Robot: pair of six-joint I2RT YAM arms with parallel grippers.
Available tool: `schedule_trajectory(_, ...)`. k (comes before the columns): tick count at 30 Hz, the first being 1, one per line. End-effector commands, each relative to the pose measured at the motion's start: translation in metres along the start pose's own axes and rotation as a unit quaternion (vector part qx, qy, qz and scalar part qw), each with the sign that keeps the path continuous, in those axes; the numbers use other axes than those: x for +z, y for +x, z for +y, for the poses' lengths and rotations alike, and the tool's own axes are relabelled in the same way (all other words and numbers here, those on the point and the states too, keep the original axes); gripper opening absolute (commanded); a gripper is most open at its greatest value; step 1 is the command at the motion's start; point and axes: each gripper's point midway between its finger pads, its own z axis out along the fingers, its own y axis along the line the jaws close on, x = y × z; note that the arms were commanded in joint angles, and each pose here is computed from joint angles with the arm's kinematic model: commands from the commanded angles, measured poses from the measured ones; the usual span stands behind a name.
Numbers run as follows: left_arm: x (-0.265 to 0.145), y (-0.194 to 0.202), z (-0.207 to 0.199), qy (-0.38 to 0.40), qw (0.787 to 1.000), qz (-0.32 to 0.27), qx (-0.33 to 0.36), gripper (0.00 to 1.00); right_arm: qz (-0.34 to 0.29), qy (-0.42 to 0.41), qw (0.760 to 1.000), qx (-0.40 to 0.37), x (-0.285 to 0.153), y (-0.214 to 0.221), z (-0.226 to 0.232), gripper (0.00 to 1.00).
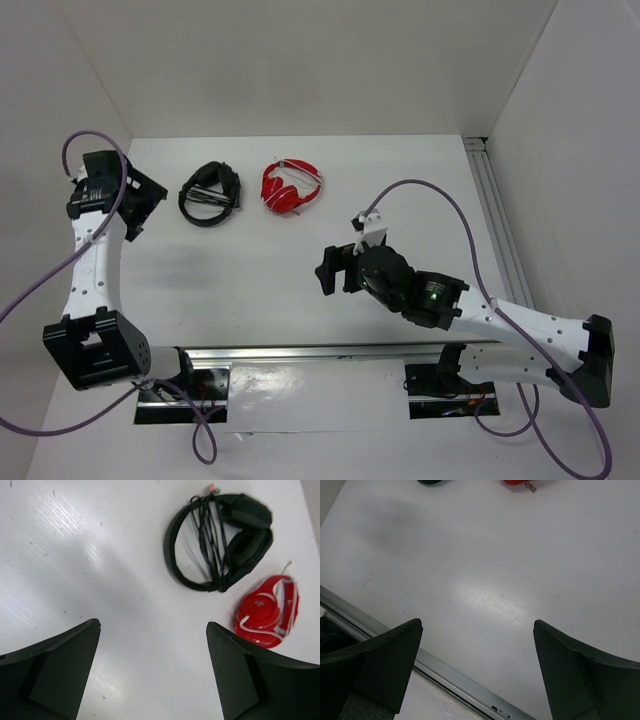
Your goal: Wrap the headphones
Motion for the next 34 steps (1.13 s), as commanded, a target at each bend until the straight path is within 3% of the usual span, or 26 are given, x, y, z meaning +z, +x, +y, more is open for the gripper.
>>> schedule_trajectory(1, 0.019, 0.045, 0.013, 0.024, 0.993, 0.107, 0.047, 1.0, 0.012, 0.001, 1.0, 0.004, -0.016, -0.009, 0.005, 0.99)
schedule_trajectory(3, 0.011, 0.069, 0.015, 0.069, 0.988, 0.125, 0.059, 1.0, 0.006, -0.018, 1.0, 0.008, -0.024, -0.014, 0.009, 0.99)
schedule_trajectory(4, -0.02, 0.073, 0.001, 0.138, 0.982, 0.108, 0.075, 1.0, 0.002, -0.021, 1.0, 0.01, -0.032, -0.018, 0.006, 0.99)
schedule_trajectory(7, -0.059, 0.096, 0.004, 0.198, 0.967, 0.091, 0.13, 1.0, -0.019, 0.015, 0.999, 0.02, -0.048, -0.04, -0.007, 0.99)
schedule_trajectory(11, -0.143, 0.116, 0.017, 0.295, 0.937, 0.021, 0.188, 1.0, -0.005, 0.048, 0.999, 0.021, -0.076, -0.045, -0.028, 0.99)
schedule_trajectory(15, -0.185, 0.14, 0.038, 0.344, 0.917, 0.004, 0.2, 1.0, -0.014, -0.001, 0.998, 0.058, -0.102, -0.044, -0.028, 0.99)
schedule_trajectory(16, -0.201, 0.142, 0.045, 0.367, 0.907, -0.032, 0.204, 1.0, -0.01, -0.006, 0.998, 0.065, -0.104, -0.036, -0.031, 0.99)
schedule_trajectory(20, -0.209, 0.148, 0.067, 0.376, 0.902, -0.098, 0.189, 1.0, -0.024, -0.032, 0.994, 0.103, -0.133, -0.024, -0.049, 0.99)
schedule_trajectory(24, -0.174, 0.155, 0.085, 0.321, 0.927, -0.081, 0.174, 1.0, -0.04, -0.078, 0.988, 0.126, -0.153, -0.027, -0.046, 0.99)
schedule_trajectory(34, -0.166, 0.163, 0.087, 0.318, 0.926, -0.058, 0.193, 1.0, -0.006, -0.067, 0.992, 0.106, -0.138, -0.011, -0.043, 0.99)
